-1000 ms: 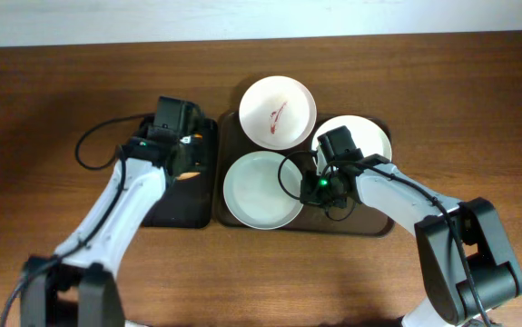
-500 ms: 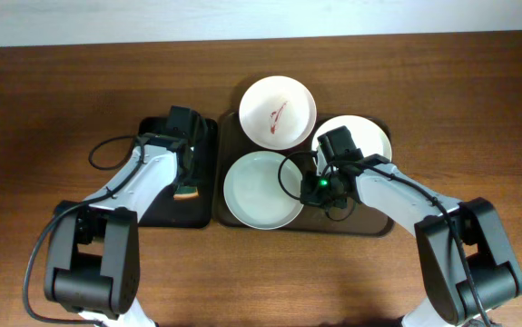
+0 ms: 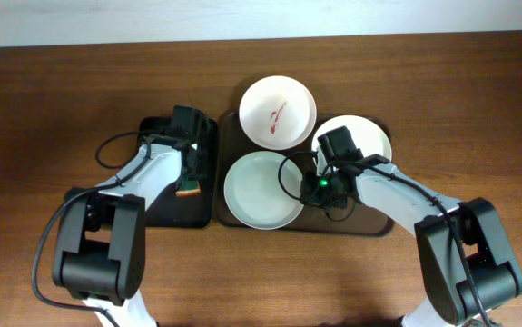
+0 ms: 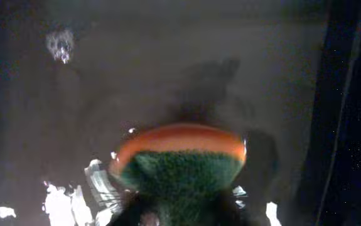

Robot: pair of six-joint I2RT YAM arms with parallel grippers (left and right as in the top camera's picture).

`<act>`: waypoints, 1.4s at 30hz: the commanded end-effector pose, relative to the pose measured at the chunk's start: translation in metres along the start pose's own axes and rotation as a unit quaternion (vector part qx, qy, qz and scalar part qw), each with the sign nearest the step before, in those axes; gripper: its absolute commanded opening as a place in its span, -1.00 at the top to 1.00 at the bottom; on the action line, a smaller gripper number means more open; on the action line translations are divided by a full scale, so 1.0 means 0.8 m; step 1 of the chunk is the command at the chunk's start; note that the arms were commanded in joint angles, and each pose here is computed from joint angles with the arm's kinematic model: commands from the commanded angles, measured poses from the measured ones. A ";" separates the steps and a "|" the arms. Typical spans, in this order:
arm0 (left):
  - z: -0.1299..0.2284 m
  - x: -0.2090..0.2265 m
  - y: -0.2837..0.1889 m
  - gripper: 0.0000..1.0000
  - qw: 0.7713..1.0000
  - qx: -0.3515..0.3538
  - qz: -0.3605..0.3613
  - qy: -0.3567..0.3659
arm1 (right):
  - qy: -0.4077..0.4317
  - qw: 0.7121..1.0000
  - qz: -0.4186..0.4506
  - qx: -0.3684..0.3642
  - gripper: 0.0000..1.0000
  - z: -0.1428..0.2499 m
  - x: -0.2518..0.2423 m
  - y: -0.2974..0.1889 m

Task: Clean dirty plates on tray and stack at the side
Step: 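Move the sponge back over the black tray with left gripper, then carry the cleaned plate right and set it at the table's right side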

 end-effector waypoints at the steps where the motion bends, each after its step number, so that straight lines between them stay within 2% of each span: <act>1: -0.003 0.001 0.005 1.00 1.000 0.000 -0.005 0.002 | -0.004 1.000 0.019 0.010 0.89 0.007 -0.011 0.008; 4: -0.012 0.002 -0.012 1.00 1.000 -0.008 -0.004 0.001 | -0.004 1.000 0.020 0.010 0.89 0.007 -0.011 0.008; 5: -0.011 0.003 -0.019 0.71 1.000 -0.004 -0.004 0.002 | -0.004 1.000 0.020 0.010 0.89 0.007 -0.011 0.008; 6: -0.006 0.005 -0.023 0.09 1.000 0.004 -0.005 0.003 | -0.004 1.000 0.020 0.010 0.89 0.007 -0.012 0.008; 7: 0.002 0.005 -0.024 -0.21 1.000 0.017 -0.006 0.006 | -0.004 1.000 0.020 0.010 0.89 0.007 -0.012 0.008; 8: 0.010 0.006 -0.024 -0.38 0.999 0.030 -0.008 0.008 | -0.004 1.000 0.020 0.010 0.89 0.007 -0.011 0.008; 9: 0.021 0.009 -0.025 -0.45 0.999 0.048 -0.012 0.011 | -0.004 1.000 0.020 0.010 0.89 0.007 -0.011 0.008; 12: 0.039 0.013 -0.027 -0.44 0.996 0.080 -0.018 0.017 | -0.004 1.000 0.020 0.010 0.89 0.007 -0.012 0.008; 16: 0.037 0.002 -0.026 0.08 0.997 0.077 0.007 0.014 | -0.004 1.000 0.020 0.010 0.89 0.007 -0.011 0.008; 18: 0.031 0.000 -0.025 0.24 0.998 0.068 0.009 0.013 | -0.004 1.000 0.020 0.011 0.89 0.007 -0.012 0.008; 19: 0.029 0.000 -0.025 0.45 0.998 0.064 0.010 0.012 | -0.003 1.000 0.020 0.012 0.89 0.008 -0.012 0.008; 20: 0.027 -0.001 -0.025 0.77 0.998 0.061 0.011 0.012 | -0.003 1.000 0.021 0.012 0.89 0.008 -0.012 0.008; 21: 0.026 -0.001 -0.025 1.00 0.998 0.059 0.011 0.012 | -0.003 1.000 0.021 0.013 0.89 0.009 -0.012 0.008; 25: 0.028 0.000 -0.025 1.00 0.998 0.063 0.010 0.012 | -0.008 1.000 0.021 0.013 0.91 0.009 -0.012 0.008; 26: 0.029 0.001 -0.026 0.81 0.998 0.065 0.009 0.012 | -0.017 1.000 0.020 0.013 0.92 0.009 -0.012 0.008; 28: 0.029 0.002 -0.031 -0.01 0.998 0.068 0.009 0.013 | -0.033 0.999 0.019 0.014 0.92 0.010 -0.011 0.006; 29: 0.027 0.002 -0.034 -0.20 0.998 0.065 0.009 0.012 | -0.043 0.999 0.018 0.013 0.92 0.009 -0.009 0.002; 30: 0.024 0.002 -0.037 -0.29 0.998 0.060 0.010 0.011 | -0.051 0.999 0.017 0.010 0.92 0.008 -0.007 -0.002; 32: 0.012 0.000 -0.043 -0.73 0.999 0.038 0.015 0.008 | -0.075 0.997 0.014 -0.004 0.92 0.002 0.000 -0.015; 35: -0.006 -0.004 -0.044 -1.00 1.000 0.006 0.022 0.003 | -0.104 0.993 0.031 -0.035 0.92 -0.011 0.007 -0.046; 38: -0.017 -0.009 -0.044 -0.96 0.999 -0.011 0.033 0.000 | -0.122 0.988 0.072 -0.060 0.92 -0.020 0.001 -0.073; 40: -0.023 -0.018 -0.045 -0.57 0.998 -0.020 0.054 -0.001 | -0.137 0.984 0.093 -0.074 0.92 -0.024 -0.002 -0.089; 42: -0.027 -0.022 -0.045 -0.36 0.998 -0.026 0.062 -0.002 | -0.138 0.980 0.114 -0.088 0.92 -0.027 -0.006 -0.104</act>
Point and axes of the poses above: each gripper's point midway between its finger pads, its own y axis out along the fingers, its own x axis along the line the jaws close on, z = x × y, the point moved 1 cm from there along -y, back along the fingers, and after that the axes turned 2 degrees about -y, right-handed, at the moved point
